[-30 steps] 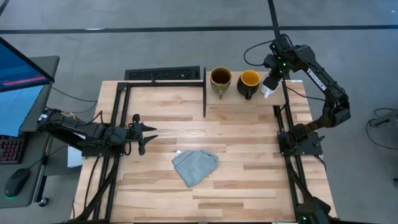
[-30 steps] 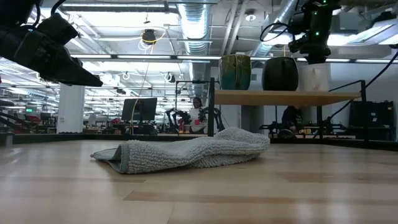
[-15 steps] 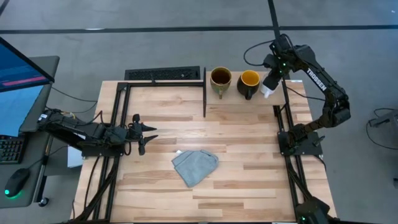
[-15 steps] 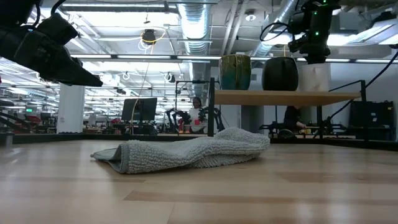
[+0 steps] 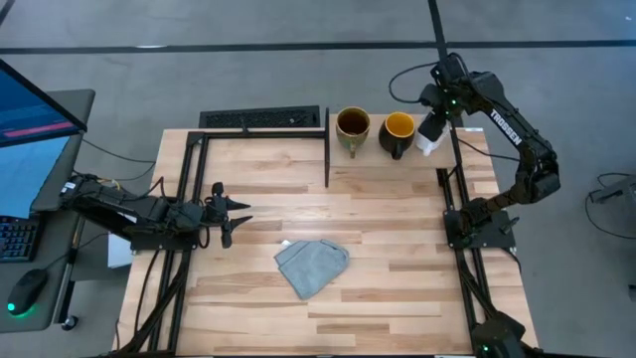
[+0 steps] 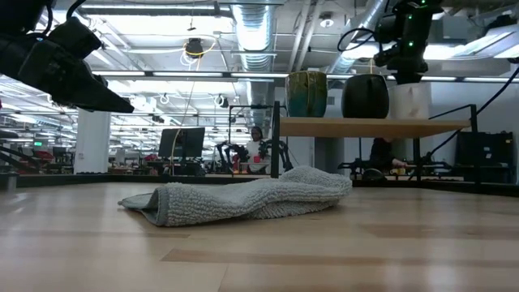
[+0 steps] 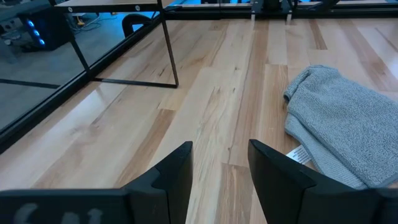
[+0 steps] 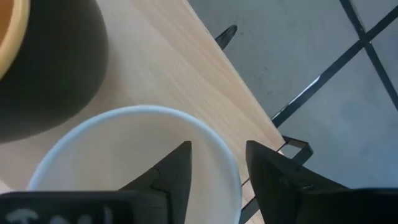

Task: Stack small to large cups/mugs on shelf
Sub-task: Put the white mug on the shelf

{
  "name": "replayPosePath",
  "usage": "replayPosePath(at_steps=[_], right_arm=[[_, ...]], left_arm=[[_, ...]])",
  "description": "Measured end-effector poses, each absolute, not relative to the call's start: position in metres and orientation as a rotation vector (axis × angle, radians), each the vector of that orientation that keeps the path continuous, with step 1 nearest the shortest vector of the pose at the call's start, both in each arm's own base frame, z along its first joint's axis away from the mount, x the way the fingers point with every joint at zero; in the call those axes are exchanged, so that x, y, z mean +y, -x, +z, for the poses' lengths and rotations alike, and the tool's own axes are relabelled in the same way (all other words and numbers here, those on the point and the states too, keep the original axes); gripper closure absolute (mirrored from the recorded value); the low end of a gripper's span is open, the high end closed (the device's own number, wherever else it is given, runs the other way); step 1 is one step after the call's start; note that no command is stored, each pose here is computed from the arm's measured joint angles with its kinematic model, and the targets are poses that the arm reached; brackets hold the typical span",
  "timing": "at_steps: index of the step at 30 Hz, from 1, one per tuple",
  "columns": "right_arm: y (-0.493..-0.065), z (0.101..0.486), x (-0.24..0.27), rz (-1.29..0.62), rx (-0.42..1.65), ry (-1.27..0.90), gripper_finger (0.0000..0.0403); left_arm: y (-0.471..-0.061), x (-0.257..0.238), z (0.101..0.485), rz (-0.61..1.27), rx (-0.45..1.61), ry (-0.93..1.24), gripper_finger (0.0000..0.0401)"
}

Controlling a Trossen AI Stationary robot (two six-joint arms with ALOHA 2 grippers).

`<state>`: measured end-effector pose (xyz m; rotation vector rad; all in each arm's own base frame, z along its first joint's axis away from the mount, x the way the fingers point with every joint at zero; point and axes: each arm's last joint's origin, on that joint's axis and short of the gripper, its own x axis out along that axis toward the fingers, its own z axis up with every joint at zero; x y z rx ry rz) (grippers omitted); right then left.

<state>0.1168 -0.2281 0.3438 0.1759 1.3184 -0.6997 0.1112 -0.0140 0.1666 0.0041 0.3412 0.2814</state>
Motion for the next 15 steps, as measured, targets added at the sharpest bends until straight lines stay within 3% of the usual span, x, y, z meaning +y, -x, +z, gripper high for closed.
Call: replayPosePath(at_steps=[15], right_arm=[[-0.12,0.3443,-0.2282,-0.641,1.248,-0.2,0.0192]], left_arm=[[-0.1112,-0.014,0.1666,0.281,0.341,-0.004,0.0255]])
